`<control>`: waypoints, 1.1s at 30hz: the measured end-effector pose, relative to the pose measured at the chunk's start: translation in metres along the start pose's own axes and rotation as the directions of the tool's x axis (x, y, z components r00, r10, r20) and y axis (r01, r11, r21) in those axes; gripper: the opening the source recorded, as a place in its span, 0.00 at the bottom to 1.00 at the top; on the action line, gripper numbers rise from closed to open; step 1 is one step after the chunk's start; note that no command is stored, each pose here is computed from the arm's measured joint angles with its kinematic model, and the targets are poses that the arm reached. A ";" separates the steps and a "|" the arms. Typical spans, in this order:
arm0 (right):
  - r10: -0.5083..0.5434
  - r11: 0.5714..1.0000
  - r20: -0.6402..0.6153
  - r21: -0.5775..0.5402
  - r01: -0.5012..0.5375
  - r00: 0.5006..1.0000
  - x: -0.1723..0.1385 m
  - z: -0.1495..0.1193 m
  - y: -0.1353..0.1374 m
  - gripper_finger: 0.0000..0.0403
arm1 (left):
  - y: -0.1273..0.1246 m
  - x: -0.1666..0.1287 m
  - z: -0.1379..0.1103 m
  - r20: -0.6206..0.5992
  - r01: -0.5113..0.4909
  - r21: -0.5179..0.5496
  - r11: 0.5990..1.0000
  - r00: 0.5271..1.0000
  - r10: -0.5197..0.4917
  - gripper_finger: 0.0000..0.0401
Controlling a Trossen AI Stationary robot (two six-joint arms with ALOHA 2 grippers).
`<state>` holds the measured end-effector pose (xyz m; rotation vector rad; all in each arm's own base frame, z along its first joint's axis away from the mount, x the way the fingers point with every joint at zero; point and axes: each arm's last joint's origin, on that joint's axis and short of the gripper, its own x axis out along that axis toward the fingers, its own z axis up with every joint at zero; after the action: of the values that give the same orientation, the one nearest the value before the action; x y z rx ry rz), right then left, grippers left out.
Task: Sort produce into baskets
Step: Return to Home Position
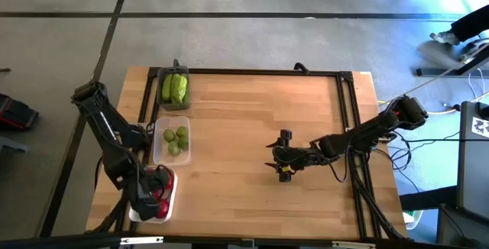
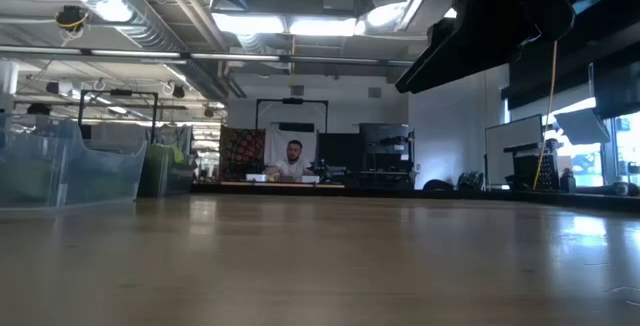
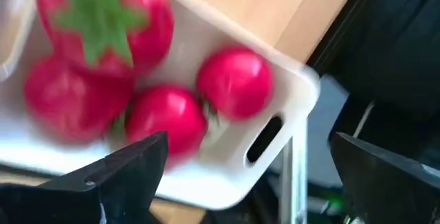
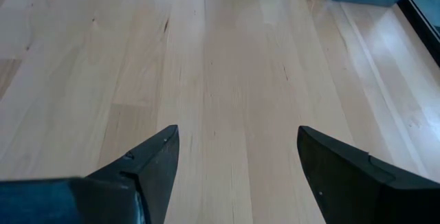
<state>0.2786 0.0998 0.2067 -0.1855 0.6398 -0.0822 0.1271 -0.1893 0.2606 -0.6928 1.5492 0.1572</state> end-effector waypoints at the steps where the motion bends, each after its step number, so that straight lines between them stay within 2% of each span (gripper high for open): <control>1: 0.000 1.000 0.000 0.001 0.000 1.000 0.000 0.000 0.000 0.68 | 0.001 -0.004 0.002 0.033 0.018 0.004 1.000 0.999 -0.018 0.99; 5: 0.000 1.000 0.000 0.022 0.000 1.000 0.000 0.000 0.000 0.68 | 0.002 -0.015 0.009 0.164 0.079 0.008 0.997 0.983 -0.079 0.99; 8: 0.000 1.000 0.000 0.025 0.000 1.000 0.000 0.000 0.000 0.68 | -0.002 -0.017 0.014 0.275 0.134 -0.029 0.991 0.954 -0.121 0.99; 13: 0.001 0.999 0.008 0.032 -0.001 1.000 0.000 0.001 0.000 0.68 | -0.004 -0.020 0.024 0.405 0.170 -0.045 0.984 0.904 -0.138 0.99; 16: -0.004 0.999 0.007 0.037 0.004 1.000 0.001 0.001 -0.002 0.68 | -0.002 -0.021 0.030 0.435 0.157 -0.053 0.986 0.893 -0.119 0.99; 21: 0.001 0.999 0.005 0.044 -0.001 1.000 0.002 0.001 -0.004 0.68 | 0.001 -0.024 0.045 0.493 0.081 0.028 0.996 0.866 -0.084 0.99; 24: 0.020 0.999 0.002 0.049 -0.020 1.000 0.002 0.001 -0.005 0.68 | 0.005 -0.027 0.058 0.551 0.004 0.084 0.996 0.833 -0.050 0.96; 29: 0.056 0.996 0.013 0.069 -0.057 0.998 -0.002 0.005 -0.012 0.68 | 0.014 -0.034 0.082 0.645 -0.155 0.142 0.978 0.764 0.027 0.84; 33: 0.074 0.994 0.014 0.083 -0.075 0.997 -0.009 0.008 -0.024 0.68 | 0.022 -0.040 0.100 0.690 -0.282 0.173 0.944 0.719 0.089 0.72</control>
<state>0.2759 0.0789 0.2230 -0.0815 0.6311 -0.0357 0.1993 -0.1089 0.2790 -0.2045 0.8948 0.3102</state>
